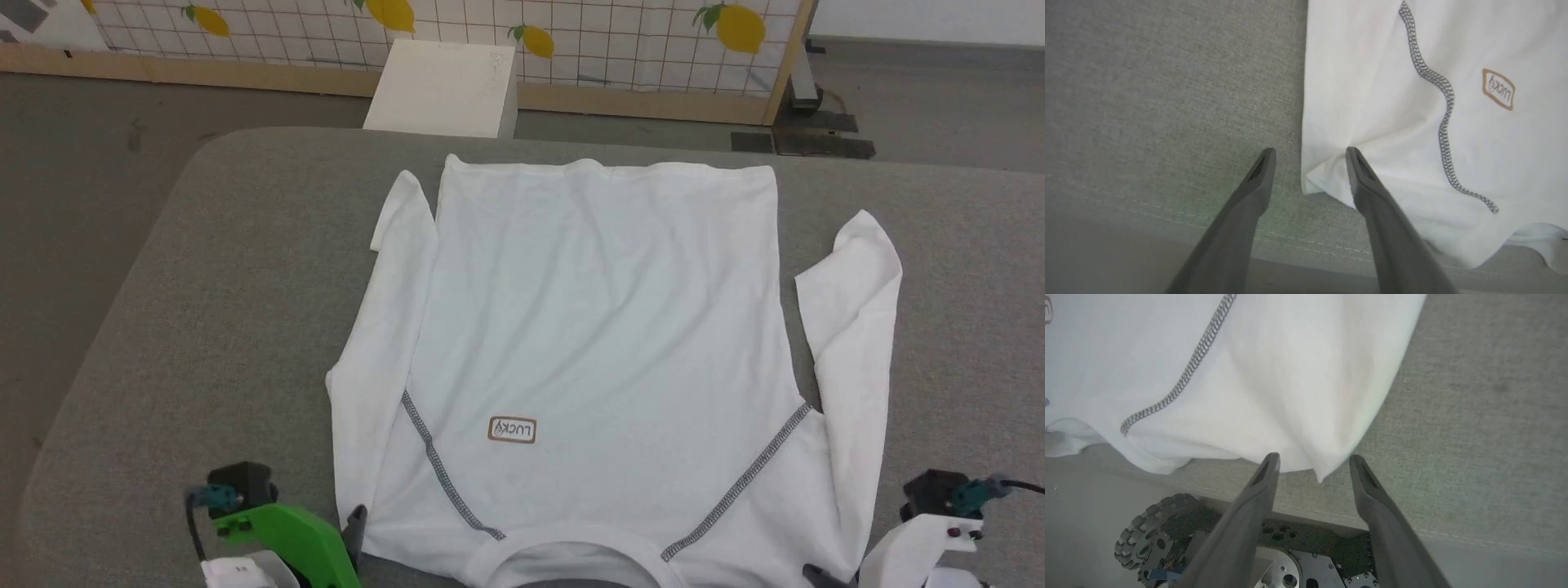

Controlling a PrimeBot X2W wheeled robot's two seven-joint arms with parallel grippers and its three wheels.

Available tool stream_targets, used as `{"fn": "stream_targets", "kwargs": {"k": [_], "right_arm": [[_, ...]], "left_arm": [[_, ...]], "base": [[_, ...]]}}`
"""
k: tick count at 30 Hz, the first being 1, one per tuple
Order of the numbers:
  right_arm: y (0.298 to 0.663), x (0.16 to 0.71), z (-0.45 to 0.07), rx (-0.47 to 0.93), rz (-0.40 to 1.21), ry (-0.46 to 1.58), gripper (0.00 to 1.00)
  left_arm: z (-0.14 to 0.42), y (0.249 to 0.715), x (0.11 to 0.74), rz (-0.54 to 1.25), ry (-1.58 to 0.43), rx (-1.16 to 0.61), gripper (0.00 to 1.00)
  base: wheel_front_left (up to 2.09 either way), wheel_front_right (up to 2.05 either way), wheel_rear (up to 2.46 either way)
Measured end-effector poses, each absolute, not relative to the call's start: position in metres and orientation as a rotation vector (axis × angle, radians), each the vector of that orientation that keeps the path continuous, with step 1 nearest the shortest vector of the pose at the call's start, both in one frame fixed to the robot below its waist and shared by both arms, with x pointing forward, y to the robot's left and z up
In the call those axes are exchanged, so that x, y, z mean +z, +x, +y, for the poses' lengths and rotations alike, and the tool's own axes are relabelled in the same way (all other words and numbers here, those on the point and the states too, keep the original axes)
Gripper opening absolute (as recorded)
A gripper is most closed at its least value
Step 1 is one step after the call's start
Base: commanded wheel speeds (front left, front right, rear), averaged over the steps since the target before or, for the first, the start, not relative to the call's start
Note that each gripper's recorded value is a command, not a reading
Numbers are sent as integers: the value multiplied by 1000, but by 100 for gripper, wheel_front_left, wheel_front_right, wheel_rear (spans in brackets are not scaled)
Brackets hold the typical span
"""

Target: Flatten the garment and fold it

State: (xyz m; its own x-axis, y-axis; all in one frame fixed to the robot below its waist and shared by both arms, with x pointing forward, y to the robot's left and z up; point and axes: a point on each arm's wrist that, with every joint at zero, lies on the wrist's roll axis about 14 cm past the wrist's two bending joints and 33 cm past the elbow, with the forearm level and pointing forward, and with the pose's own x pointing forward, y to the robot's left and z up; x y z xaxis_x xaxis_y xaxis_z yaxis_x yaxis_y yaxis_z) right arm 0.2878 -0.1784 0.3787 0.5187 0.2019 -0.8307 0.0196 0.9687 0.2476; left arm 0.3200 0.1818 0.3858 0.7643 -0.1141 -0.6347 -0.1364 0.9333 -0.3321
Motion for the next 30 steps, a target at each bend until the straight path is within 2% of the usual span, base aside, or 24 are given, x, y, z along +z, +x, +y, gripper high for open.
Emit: {"fn": "stream_targets", "kwargs": {"k": [3,6,11,15,16,22,25,30], "right_arm": [[298,398,-187,85,932,299,100],[310,424,-208,33,809,365,100],[342,482,-255,-82,537,416,100],[372,514,-273,-130,395,407,100],[402,530,-282,-160,330,402,100],[466,537,-276,-156,345,339,100],[492,525,-279,-165,418,222,100],[528,495,-280,-179,543,158,100]], "left_arm": [[187,328,402,669,-405,21,100],[201,342,432,562,-426,44,100],[232,370,500,239,-396,111,100],[239,381,532,46,-343,114,100],[240,390,548,-85,-280,104,100],[237,420,561,-192,-197,82,100],[235,433,556,-200,-182,82,100],[232,451,543,-200,-183,86,100]], "base": [[0,0,0],[0,0,0],[0,0,0],[0,0,0],[0,0,0],[0,0,0],[0,0,0],[0,0,0]]}}
